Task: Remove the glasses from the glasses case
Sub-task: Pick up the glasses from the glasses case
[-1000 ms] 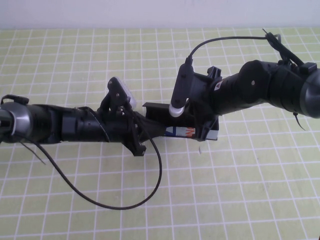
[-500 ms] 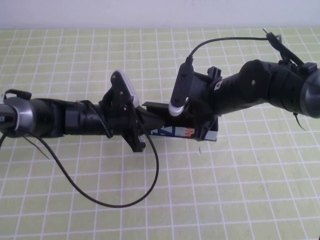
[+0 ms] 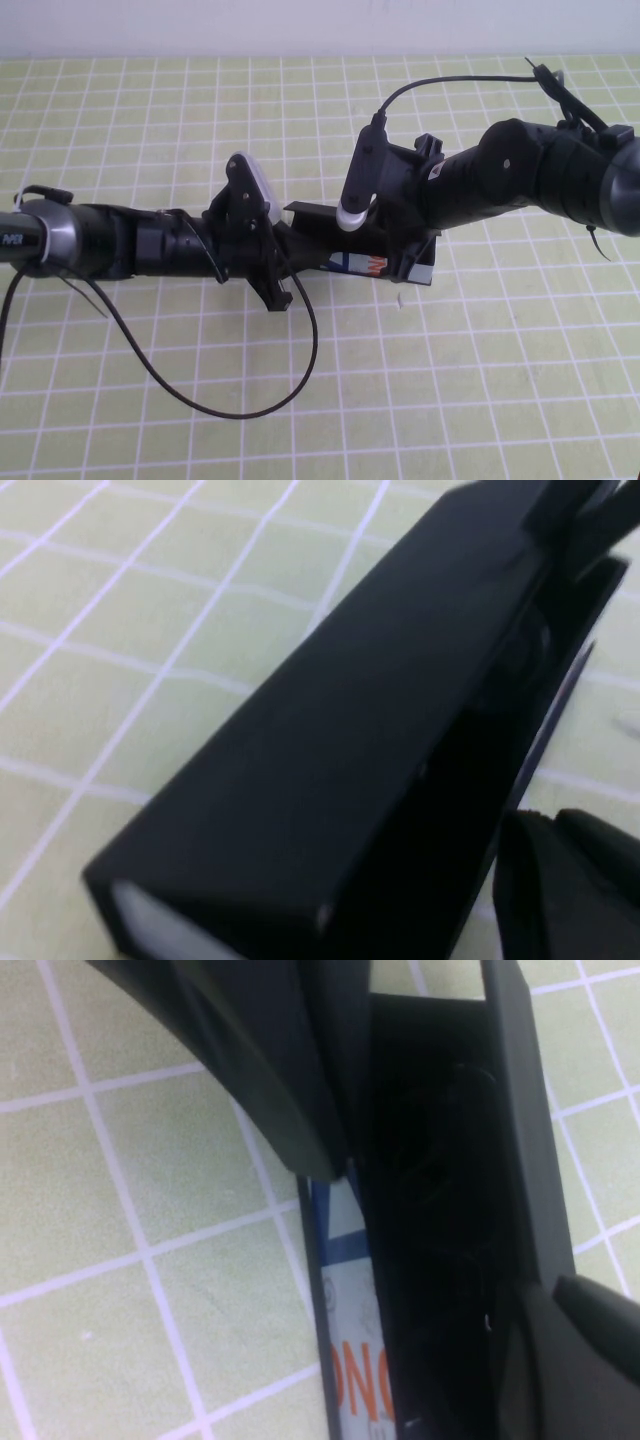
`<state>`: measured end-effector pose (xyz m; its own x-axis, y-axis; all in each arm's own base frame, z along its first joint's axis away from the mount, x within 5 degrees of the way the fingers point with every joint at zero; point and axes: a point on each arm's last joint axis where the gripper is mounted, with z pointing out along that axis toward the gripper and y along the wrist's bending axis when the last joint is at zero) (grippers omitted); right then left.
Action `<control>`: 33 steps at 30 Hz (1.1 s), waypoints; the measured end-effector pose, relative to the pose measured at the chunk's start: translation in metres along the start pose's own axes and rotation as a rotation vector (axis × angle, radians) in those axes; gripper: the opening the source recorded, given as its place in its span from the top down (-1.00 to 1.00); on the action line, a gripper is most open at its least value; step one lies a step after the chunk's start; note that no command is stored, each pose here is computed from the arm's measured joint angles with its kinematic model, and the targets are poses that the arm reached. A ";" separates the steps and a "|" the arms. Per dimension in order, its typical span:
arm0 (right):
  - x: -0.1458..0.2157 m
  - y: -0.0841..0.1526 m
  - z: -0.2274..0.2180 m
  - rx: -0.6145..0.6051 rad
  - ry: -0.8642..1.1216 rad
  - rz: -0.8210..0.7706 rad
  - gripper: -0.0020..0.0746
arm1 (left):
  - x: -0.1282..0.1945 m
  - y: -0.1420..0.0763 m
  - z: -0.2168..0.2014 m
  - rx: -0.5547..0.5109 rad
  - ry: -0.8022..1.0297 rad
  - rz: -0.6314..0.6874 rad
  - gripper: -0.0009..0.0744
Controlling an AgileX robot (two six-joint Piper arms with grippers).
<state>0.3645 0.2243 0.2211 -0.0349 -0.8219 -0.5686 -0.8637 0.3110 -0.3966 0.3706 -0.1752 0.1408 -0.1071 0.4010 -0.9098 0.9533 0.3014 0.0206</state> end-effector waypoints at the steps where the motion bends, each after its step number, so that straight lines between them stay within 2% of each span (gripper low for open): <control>1: 0.000 0.000 0.000 -0.002 0.001 0.000 0.96 | -0.002 0.000 0.000 0.007 -0.011 0.009 0.99; 8: 0.000 0.000 0.000 -0.003 0.001 0.000 0.96 | -0.016 0.011 0.001 -0.016 -0.039 0.090 0.99; 15: 0.000 0.000 0.000 -0.003 0.000 0.002 0.96 | -0.009 0.016 0.008 -0.019 -0.028 0.146 0.99; 27: 0.000 0.001 0.000 -0.012 -0.005 0.022 0.95 | -0.002 0.019 0.013 -0.018 -0.030 0.140 0.99; 29: -0.002 0.002 -0.002 -0.021 -0.013 0.054 0.88 | -0.002 0.020 0.013 -0.019 -0.030 0.137 0.99; 33: -0.012 0.002 -0.019 -0.055 -0.054 0.184 0.48 | -0.002 0.020 0.013 -0.021 -0.030 0.132 0.99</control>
<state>0.3532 0.2258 0.2405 -0.1687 -0.7262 -0.6665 -0.8714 0.4259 -0.2435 0.3934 -0.1816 0.1374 0.0275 0.4128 -0.9104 0.9524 0.2659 0.1494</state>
